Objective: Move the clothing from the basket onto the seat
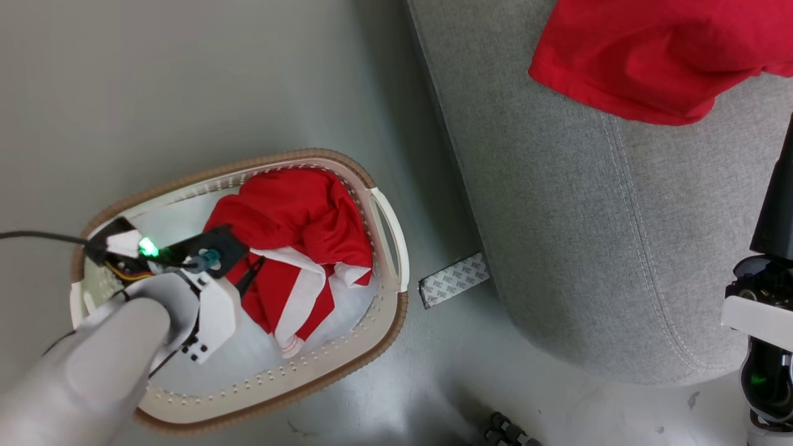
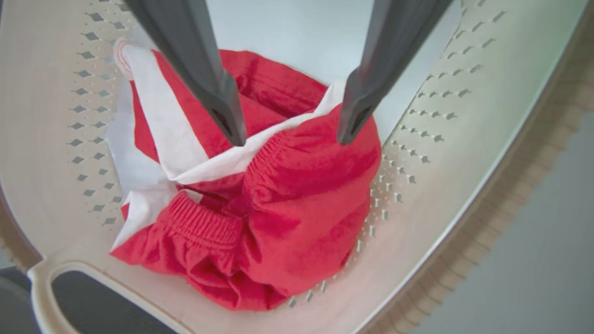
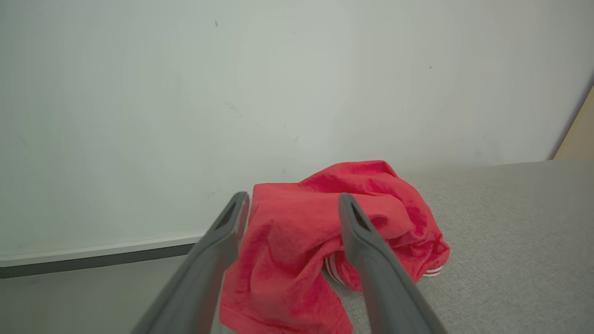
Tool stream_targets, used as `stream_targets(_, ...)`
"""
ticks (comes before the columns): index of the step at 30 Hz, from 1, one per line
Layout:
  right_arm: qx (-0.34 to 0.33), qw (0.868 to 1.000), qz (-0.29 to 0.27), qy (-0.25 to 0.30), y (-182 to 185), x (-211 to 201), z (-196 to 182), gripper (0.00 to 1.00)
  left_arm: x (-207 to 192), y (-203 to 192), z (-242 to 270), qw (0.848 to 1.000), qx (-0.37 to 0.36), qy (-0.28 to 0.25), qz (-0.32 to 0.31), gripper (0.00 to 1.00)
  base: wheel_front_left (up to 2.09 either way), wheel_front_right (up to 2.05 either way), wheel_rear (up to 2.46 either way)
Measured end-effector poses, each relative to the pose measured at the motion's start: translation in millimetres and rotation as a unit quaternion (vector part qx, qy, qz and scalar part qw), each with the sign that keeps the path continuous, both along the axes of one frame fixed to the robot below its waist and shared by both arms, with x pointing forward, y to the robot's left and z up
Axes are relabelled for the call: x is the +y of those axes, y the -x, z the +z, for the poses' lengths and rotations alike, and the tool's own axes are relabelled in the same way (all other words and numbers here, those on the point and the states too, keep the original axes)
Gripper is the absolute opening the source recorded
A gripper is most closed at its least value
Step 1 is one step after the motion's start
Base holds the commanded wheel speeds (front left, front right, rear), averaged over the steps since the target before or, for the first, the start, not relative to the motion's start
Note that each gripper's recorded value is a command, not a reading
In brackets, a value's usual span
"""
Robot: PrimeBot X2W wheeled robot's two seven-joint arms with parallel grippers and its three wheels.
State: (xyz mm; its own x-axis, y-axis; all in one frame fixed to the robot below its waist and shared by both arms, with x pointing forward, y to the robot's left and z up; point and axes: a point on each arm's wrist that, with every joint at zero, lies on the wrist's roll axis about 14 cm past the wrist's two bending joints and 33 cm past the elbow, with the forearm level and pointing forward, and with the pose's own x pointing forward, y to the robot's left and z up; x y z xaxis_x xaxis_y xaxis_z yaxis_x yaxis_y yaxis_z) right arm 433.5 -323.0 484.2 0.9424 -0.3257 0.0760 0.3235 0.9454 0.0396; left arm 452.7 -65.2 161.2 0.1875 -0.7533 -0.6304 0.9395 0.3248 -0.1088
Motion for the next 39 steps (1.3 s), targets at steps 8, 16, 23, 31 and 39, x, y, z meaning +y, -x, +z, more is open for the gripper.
stream_targets(8,0.01,1.0,-0.003,-0.002,4,0,-6,1.0,-5,-4,-10,0.996,-0.062,-0.038,-0.052,1.0,0.0,0.0,0.0)
stream_targets(16,0.015,1.0,-0.003,-0.004,7,2,-9,1.0,-14,-2,-13,0.993,-0.077,-0.053,-0.078,1.0,0.0,0.0,0.0)
stream_targets(23,0.019,1.0,-0.008,-0.006,13,2,-10,1.0,-20,0,-16,0.988,-0.094,-0.07,-0.105,1.0,0.01,0.01,0.01)
stream_targets(31,0.025,1.0,0.001,-0.004,13,9,-13,1.0,-7,-7,-27,0.983,-0.112,-0.09,-0.112,0.47,0.1,0.1,0.1)
stream_targets(39,0.026,1.0,0.003,-0.005,13,10,-14,1.0,-12,-6,-21,0.987,-0.107,-0.059,-0.106,0.0,0.01,0.01,0.01)
